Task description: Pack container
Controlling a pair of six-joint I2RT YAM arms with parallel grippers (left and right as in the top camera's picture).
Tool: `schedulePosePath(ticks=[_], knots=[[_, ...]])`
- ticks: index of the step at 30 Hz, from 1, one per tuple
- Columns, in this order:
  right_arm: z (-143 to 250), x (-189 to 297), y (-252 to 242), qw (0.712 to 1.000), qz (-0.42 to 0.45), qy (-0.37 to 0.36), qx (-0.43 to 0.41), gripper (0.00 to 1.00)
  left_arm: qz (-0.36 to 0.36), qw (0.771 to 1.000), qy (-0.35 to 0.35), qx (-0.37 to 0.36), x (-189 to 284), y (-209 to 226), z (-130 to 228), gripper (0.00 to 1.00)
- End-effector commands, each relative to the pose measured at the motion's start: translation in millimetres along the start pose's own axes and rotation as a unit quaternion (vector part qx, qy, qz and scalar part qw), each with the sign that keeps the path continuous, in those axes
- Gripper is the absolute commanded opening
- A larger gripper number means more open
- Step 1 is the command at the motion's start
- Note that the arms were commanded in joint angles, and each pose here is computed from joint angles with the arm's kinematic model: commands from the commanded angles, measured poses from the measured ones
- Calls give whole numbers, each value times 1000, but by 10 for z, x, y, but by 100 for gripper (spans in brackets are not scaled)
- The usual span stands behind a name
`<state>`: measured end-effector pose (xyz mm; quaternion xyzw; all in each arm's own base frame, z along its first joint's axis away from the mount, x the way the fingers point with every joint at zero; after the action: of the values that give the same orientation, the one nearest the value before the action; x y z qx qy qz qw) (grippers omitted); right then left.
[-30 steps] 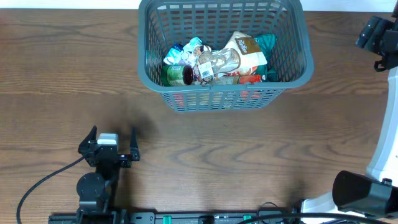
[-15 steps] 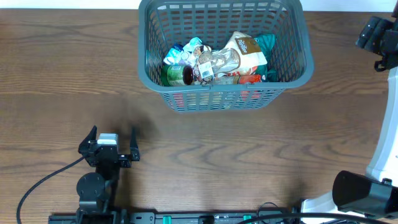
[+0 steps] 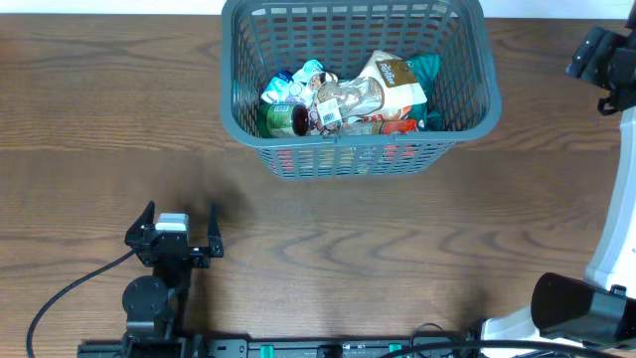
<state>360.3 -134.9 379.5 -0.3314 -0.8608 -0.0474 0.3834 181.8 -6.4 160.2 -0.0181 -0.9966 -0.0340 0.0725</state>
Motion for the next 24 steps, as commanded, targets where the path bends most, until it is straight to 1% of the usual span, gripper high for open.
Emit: schedulePosePath(ticks=[1,6,11,17,24], knots=[[-30,98,-24,1000,-21,-8,-3,99,1,1000,15,-3,-24,-8,123,98],[-28,244,42,997,-78,-13,-8,99,1,1000,15,-3,-24,-8,123,99],[-76,601,33,988,-142,-52,-20,99,1,1000,15,-3,-24,-8,123,99],[-58,1114,-156,980,-165,-108,-34,99,1,1000,15,-3,-24,-8,123,99],[125,1778,-454,966,-181,-180,-49,99,1,1000,15,-3,-24,-8,123,99]])
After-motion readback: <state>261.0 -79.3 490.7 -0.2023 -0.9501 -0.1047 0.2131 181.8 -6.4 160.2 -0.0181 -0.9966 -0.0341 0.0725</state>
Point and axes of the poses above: each gripper's point midway between its finger pads, its own x axis back along the fingers, its own y axis along the line the jaws close on, z = x × y, the point moved 6 cm from there along x, back along the fingers
